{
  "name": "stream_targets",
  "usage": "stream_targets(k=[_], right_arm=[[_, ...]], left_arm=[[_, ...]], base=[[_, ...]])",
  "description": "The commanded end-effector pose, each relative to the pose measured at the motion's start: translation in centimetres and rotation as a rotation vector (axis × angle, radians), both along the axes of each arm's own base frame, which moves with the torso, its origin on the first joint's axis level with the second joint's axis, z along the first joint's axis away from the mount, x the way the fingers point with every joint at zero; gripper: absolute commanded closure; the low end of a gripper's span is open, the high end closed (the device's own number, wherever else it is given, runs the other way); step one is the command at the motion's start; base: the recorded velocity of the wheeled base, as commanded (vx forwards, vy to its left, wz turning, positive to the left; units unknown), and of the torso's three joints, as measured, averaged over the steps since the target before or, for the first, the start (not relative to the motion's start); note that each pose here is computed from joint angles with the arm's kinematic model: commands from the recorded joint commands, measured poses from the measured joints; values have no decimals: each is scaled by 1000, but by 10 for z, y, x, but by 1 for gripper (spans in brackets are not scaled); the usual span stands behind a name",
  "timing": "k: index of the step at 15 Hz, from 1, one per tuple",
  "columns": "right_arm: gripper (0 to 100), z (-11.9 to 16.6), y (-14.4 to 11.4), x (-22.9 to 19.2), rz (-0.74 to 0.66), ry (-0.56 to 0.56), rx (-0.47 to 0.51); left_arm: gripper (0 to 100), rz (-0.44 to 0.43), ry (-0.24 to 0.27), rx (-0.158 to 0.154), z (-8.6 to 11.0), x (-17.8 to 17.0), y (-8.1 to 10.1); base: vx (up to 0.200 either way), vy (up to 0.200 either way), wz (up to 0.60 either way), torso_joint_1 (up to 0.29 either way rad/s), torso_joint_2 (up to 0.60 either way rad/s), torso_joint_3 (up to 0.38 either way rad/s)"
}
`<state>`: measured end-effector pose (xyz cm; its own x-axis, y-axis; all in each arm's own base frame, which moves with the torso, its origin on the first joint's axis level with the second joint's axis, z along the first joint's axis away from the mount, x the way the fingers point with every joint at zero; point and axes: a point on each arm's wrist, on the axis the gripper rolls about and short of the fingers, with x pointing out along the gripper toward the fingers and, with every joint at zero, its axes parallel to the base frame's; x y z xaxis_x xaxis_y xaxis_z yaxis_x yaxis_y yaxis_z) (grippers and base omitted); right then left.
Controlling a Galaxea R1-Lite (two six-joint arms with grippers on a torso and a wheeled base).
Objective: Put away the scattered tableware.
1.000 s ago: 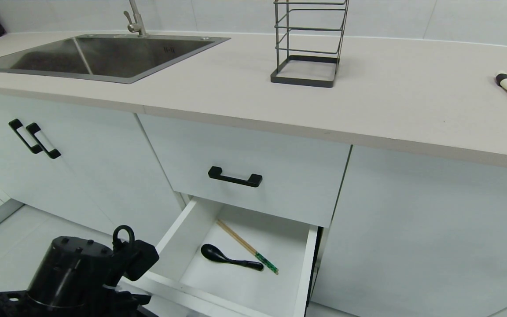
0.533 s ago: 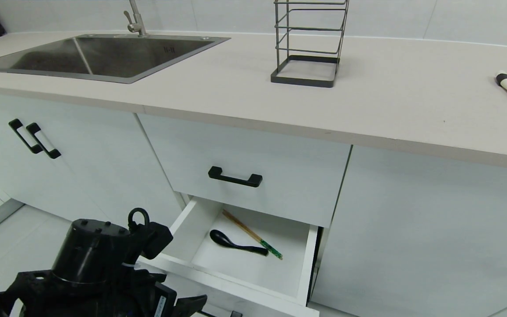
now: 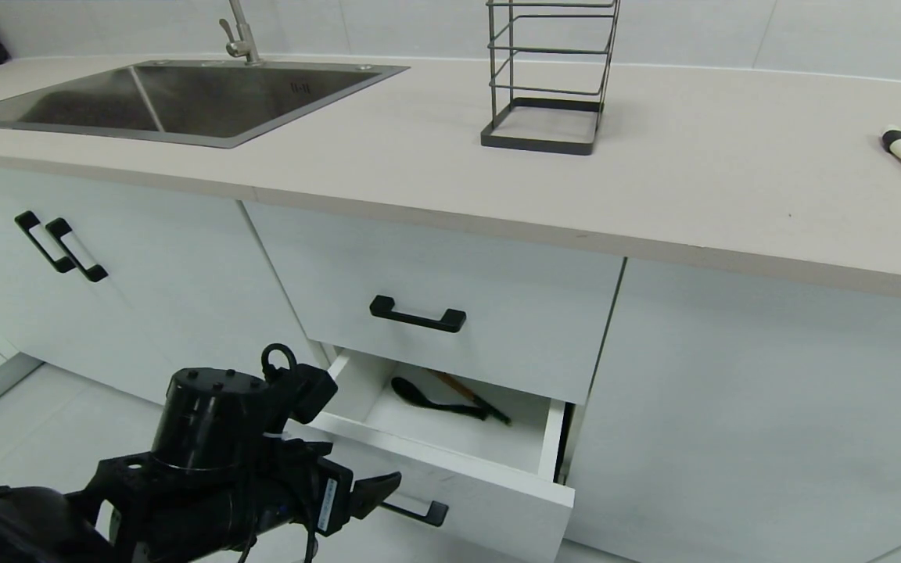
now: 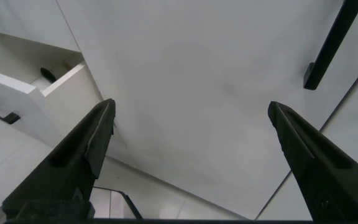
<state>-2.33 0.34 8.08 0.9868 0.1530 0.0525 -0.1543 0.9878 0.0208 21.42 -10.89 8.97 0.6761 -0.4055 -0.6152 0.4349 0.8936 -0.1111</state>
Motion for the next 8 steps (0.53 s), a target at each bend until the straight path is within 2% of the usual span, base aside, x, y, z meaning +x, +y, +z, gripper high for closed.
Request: stream_targets(k=[1, 4, 8], right_arm=[[0, 0, 0, 0, 1, 1, 0], [0, 0, 0, 0, 1, 1, 0], [0, 0, 0, 0, 1, 1, 0]], left_arm=[[0, -1, 13, 8, -12, 8, -4], [0, 12, -52, -25, -16, 28, -11], [0, 12, -98, -48, -12, 42, -18]], base=[[0, 0, 0, 0, 0, 0], [0, 0, 0, 0, 0, 0], [0, 0, 0, 0, 0, 0]])
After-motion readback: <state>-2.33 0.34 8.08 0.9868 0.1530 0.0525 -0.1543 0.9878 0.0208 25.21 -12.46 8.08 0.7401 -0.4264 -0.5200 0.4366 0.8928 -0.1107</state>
